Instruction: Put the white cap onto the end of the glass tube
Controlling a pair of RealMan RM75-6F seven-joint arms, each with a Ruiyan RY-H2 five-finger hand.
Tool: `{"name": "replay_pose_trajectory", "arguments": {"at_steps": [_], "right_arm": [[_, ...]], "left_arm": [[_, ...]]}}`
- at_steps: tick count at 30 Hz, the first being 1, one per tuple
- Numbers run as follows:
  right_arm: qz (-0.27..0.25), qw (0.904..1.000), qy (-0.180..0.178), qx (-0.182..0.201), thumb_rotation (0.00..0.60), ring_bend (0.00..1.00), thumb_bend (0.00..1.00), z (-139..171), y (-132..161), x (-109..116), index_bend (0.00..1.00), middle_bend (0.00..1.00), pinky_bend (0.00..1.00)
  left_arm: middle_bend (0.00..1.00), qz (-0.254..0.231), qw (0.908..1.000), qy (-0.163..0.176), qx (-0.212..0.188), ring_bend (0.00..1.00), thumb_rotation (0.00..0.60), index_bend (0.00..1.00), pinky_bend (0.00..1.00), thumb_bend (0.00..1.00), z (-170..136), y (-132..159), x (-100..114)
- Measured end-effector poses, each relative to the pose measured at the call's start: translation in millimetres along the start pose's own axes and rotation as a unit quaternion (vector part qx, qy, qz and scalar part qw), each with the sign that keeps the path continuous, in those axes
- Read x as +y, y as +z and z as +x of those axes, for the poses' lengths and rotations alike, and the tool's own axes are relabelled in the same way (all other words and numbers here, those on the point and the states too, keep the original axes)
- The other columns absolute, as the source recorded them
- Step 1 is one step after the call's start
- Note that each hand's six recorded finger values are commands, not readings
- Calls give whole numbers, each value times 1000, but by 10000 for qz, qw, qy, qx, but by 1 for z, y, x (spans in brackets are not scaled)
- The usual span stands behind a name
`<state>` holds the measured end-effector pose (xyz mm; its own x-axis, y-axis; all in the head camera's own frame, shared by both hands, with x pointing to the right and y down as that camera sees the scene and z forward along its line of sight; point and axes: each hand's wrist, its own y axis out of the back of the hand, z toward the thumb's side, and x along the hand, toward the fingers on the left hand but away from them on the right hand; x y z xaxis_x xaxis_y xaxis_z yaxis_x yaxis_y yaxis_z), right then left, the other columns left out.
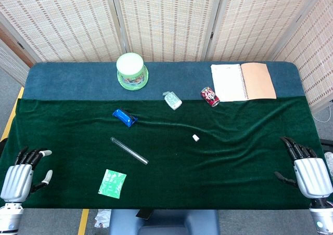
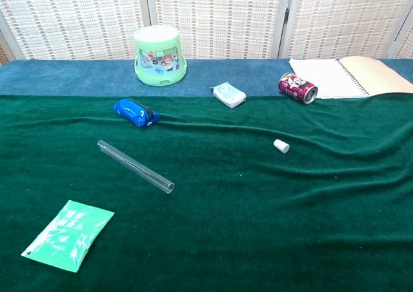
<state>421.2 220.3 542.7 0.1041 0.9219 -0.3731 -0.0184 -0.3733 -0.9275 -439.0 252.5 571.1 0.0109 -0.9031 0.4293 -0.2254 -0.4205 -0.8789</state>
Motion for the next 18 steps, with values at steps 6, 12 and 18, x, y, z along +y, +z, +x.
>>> {"name": "replay_pose_trajectory", "arguments": {"at_steps": [6, 12, 18], "right_arm": [[9, 10000, 44, 27, 541, 275, 164, 0, 2, -1, 104, 191, 298], [22, 9999, 110, 52, 539, 298, 164, -3, 4, -3, 104, 204, 300], [127, 9995, 242, 178, 540, 344, 165, -23, 12, -12, 105, 233, 319]], "left_arm": [[261, 8, 10000, -44, 13, 221, 600, 312, 113, 411, -1, -1, -3], [261, -9, 10000, -73, 34, 221, 600, 312, 113, 411, 0, -3, -5], [261, -21, 9999, -122, -1, 223, 600, 312, 113, 410, 2, -1, -7]]}}
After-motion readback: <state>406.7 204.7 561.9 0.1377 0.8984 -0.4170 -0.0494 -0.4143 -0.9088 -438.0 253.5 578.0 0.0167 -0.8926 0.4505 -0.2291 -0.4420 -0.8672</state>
